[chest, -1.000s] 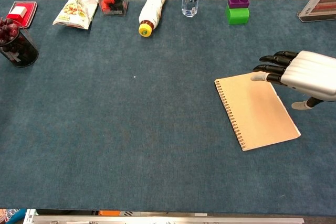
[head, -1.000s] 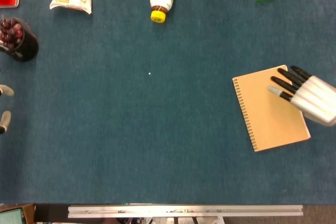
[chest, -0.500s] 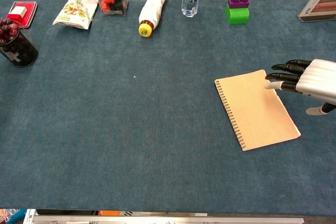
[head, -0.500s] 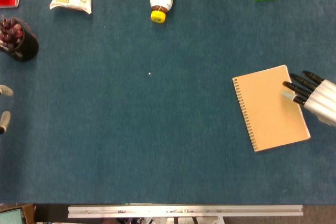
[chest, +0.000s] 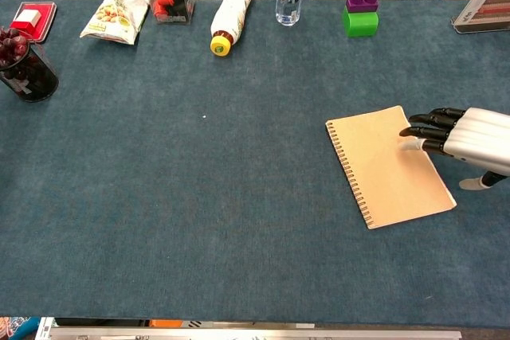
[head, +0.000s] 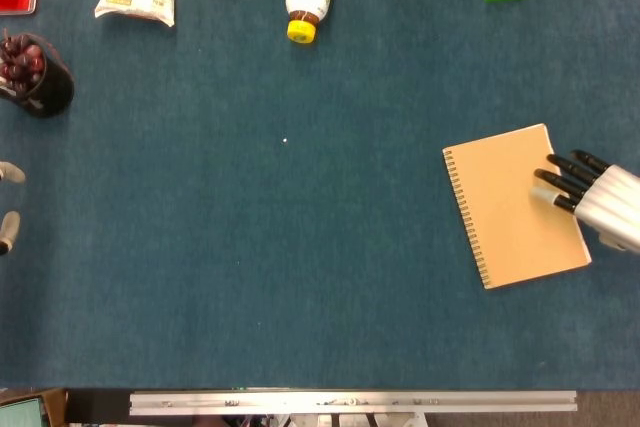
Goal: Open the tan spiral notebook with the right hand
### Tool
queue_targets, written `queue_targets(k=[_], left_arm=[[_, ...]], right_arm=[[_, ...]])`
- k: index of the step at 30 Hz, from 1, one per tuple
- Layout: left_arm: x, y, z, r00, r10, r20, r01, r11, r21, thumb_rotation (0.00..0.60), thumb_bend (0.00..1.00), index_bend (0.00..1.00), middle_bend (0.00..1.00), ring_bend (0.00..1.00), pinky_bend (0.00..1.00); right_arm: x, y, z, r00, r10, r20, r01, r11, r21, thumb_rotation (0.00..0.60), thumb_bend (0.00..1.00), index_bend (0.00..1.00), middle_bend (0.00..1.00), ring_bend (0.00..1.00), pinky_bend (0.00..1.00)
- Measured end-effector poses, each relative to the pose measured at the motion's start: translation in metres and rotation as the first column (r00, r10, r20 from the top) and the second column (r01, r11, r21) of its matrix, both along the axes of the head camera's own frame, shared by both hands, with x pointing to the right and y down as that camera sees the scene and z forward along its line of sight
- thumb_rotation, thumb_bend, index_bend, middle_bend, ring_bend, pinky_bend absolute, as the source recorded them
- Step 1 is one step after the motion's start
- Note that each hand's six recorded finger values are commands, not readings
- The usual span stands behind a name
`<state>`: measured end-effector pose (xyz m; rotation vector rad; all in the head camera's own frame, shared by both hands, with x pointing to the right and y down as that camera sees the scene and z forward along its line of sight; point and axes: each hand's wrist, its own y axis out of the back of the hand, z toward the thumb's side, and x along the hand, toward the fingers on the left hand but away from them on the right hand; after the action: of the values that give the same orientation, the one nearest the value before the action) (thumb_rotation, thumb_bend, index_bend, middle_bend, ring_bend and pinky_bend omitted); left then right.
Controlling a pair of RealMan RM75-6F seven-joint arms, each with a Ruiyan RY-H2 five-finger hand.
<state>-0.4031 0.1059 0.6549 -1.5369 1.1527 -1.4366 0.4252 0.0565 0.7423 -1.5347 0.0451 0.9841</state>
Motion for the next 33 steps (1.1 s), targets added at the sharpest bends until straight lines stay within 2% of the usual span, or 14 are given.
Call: queue_targets(k=[10, 33], left_arm=[[0.0, 0.0, -0.001, 1.0, 0.001, -0.003, -0.001, 1.0, 0.0, 0.6, 0.32, 0.37, 0.11, 0.16, 0.26], [0.0, 0.0, -0.002, 1.0, -0.002, -0.008, 0.002, 1.0, 0.003, 0.6, 0.32, 0.37, 0.11, 0.16, 0.26]], right_arm=[[-0.003, 0.004, 0.01, 1.0, 0.019, 0.016, -0.019, 1.0, -0.017, 0.6, 0.0, 0.17, 0.13, 0.06, 0.16], [-0.014, 0.003, 0.017, 0.997, 0.046, 0.068, -0.046, 0.999, -0.004, 0.6, 0.0, 0.17, 0.13, 0.06, 0.16]])
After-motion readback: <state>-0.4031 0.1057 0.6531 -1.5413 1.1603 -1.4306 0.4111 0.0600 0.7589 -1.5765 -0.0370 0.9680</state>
